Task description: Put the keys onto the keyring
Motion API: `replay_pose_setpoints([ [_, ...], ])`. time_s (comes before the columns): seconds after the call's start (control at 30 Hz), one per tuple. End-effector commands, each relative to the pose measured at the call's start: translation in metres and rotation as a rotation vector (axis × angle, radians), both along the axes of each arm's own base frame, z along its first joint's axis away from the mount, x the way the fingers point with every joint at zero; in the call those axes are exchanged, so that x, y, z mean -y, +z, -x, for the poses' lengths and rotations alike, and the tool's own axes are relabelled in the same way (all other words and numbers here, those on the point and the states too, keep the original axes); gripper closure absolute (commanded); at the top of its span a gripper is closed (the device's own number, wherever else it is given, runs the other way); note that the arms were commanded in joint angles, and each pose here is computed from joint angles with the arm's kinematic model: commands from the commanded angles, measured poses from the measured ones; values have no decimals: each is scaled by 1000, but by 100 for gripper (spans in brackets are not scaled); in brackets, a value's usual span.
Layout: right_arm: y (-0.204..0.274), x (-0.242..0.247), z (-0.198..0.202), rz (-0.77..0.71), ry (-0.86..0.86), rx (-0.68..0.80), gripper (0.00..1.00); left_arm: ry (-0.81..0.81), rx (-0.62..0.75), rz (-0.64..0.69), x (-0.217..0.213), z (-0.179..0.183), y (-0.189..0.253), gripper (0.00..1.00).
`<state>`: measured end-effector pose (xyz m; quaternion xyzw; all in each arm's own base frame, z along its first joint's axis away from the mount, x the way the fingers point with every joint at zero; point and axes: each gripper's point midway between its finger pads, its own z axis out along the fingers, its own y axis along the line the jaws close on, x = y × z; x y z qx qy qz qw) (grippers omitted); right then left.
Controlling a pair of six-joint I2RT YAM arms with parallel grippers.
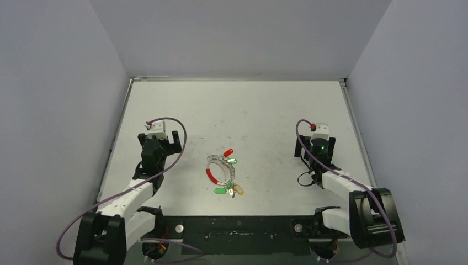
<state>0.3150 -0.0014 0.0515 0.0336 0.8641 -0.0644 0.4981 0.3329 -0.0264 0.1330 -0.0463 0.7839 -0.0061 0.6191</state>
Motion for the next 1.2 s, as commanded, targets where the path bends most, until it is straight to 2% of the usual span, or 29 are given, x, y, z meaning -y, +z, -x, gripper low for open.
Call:
replay_pose_setpoints([
  [0.0,30,21,-32,55,-113,166,0,105,-107,-101,-34,5,-50,3],
  [0.03,29,23,-36,62,-125,172,0,104,-129,-103,-34,0,-50,3],
  [0.2,37,29,-50,76,-145,275,0,78,-49,-185,-45,-26,-47,3],
  [0.37,15,30,-64,32,-130,328,0,29,26,-100,-53,-43,-55,3],
  [0.47,3,24,-68,53,-83,240,0,1,63,-126,-50,-45,-68,3],
  [0.53,1,27,-75,59,-113,212,0,-10,15,-111,-47,-40,-73,3],
  [0.6,3,25,-76,74,-109,216,0,-36,2,-128,-45,-52,-74,3],
  [0.7,2,23,-76,82,-104,208,0,5,-51,-111,-51,-52,-80,3],
  [0.9,2,23,-76,82,-102,209,0,63,4,-163,-48,-48,-73,3],
  [1.17,2,23,-76,82,-103,208,0,77,-36,-137,-53,-53,-77,3],
])
